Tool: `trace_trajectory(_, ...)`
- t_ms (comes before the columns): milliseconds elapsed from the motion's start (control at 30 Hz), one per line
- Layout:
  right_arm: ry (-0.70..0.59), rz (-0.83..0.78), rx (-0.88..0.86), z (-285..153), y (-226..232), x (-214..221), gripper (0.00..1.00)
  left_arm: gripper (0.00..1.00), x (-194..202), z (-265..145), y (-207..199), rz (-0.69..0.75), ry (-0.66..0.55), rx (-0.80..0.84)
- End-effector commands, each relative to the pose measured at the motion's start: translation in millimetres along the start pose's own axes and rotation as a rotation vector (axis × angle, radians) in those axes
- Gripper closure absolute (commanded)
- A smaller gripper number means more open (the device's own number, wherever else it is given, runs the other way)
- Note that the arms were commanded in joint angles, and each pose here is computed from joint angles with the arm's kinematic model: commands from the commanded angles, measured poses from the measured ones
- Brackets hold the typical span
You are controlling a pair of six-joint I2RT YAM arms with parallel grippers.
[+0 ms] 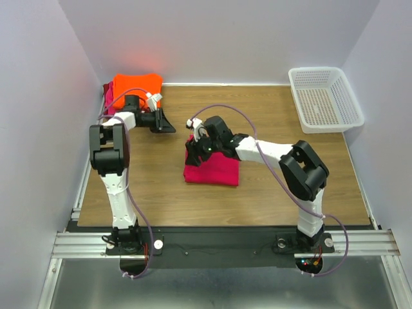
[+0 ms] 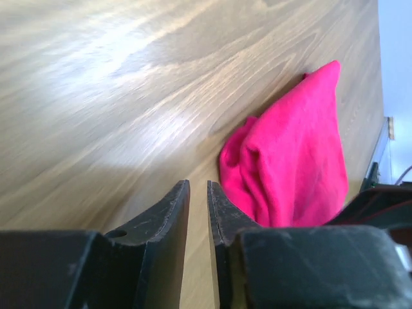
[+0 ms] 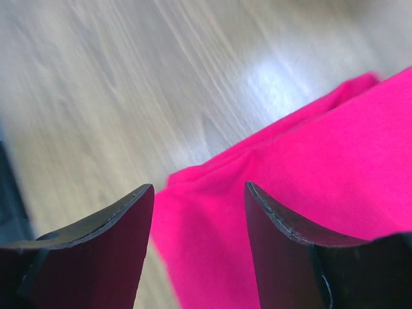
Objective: Fold and stack the t-shirts
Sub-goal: Fold the tshirt
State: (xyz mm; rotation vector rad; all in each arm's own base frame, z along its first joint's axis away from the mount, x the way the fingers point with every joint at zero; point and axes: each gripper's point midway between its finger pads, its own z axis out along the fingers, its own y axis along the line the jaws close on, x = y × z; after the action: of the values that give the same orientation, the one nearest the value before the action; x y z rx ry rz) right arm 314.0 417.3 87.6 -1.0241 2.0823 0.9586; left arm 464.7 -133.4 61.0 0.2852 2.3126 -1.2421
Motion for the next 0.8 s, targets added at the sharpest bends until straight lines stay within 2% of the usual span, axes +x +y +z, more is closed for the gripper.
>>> trace_trajectory(0,-0.128,0.036,-0.006,-68,5,-71,0.36,0.7,-30,-50,-57,0.193,-0.084,0.017)
trace_trajectory(67,-0.109,0.097,-0.038,-88,5,-63,0.37,0.69,-23,-64,-89,0.237,-0.096,0.03)
trace_trajectory(133,-0.09,0.181,-0.051,-113,1,-42,0.39,0.69,6,-62,-118,0.245,-0.061,0.08)
trace_trajectory(167,-0.078,0.218,-0.06,-119,2,-32,0.4,0.69,30,-60,-117,0.198,-0.032,0.091)
trace_trajectory(200,-0.047,0.255,-0.064,-126,5,-7,0.4,0.69,49,-49,-144,0.215,0.011,0.145)
trace_trajectory(267,-0.005,0.294,-0.1,-128,13,18,0.41,0.69,72,-40,-158,0.206,0.037,0.196)
trace_trajectory(300,0.024,0.322,-0.124,-127,19,33,0.41,0.69,99,-33,-159,0.159,0.082,0.214)
trace_trajectory(333,0.06,0.36,-0.132,-126,20,52,0.41,0.69,115,-27,-173,0.169,0.117,0.258)
trace_trajectory(400,0.098,0.399,-0.159,-120,22,69,0.41,0.68,141,-18,-175,0.162,0.171,0.277)
trace_trajectory(467,0.134,0.438,-0.168,-112,15,84,0.42,0.68,169,-5,-163,0.081,0.247,0.279)
trace_trajectory(633,0.205,0.538,-0.157,-100,-11,119,0.44,0.68,203,9,-110,-0.087,0.325,0.168)
trace_trajectory(767,0.233,0.611,-0.093,-100,-43,147,0.46,0.68,207,4,-73,-0.188,0.33,0.118)
